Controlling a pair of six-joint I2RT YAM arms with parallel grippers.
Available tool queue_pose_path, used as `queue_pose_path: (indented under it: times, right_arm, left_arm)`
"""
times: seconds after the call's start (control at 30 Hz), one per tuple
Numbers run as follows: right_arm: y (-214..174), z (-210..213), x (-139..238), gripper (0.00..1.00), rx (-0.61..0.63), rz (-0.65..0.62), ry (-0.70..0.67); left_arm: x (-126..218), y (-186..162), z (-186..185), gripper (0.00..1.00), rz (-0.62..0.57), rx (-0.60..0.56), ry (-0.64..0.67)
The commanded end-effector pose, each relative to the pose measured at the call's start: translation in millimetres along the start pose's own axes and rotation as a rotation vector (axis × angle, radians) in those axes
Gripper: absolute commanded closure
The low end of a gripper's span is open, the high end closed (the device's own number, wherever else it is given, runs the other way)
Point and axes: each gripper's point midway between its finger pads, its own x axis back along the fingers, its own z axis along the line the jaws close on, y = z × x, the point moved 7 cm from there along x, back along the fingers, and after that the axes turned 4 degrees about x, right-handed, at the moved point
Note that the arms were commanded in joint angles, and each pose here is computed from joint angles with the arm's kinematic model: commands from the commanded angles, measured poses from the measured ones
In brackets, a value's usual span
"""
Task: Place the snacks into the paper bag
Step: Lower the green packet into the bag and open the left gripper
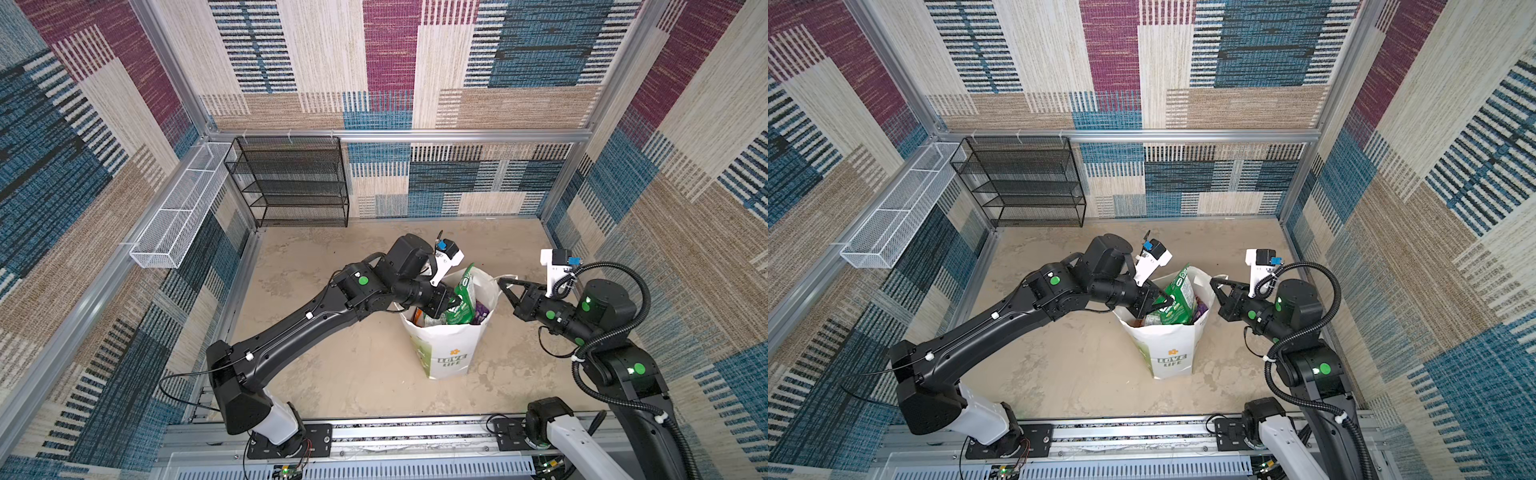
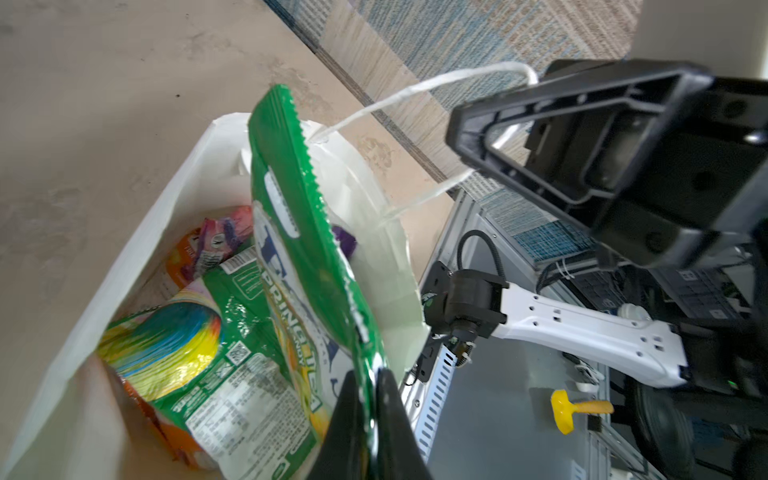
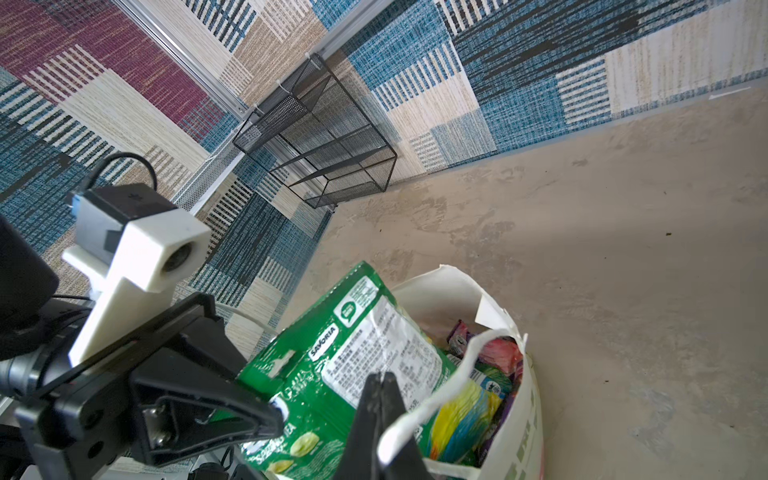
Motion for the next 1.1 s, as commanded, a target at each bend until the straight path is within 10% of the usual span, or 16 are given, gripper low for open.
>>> queue_pose_path:
  times: [0.0, 0.47, 0.73, 1.07]
  right_arm:
    - [7, 5, 1, 0.96, 0.019, -0.038, 0.032]
    - [9, 4, -5, 0.95, 0.028, -0.039, 0.042]
    - [10, 6, -3, 0.95, 0.033, -0.043, 0.043]
    - [12, 8, 1, 0.95, 0.035, -0.051, 0.043]
  left_arm:
    - [-4, 0, 4, 1.00, -0.009, 0.020, 0.018]
    - [-2, -43, 51, 0.99, 0.004, 0.142, 0.315]
    - [25, -32, 48, 0.58, -0.087, 0.141, 0.380]
    - [56, -6, 6, 0.54, -0.161, 0.012, 0.265]
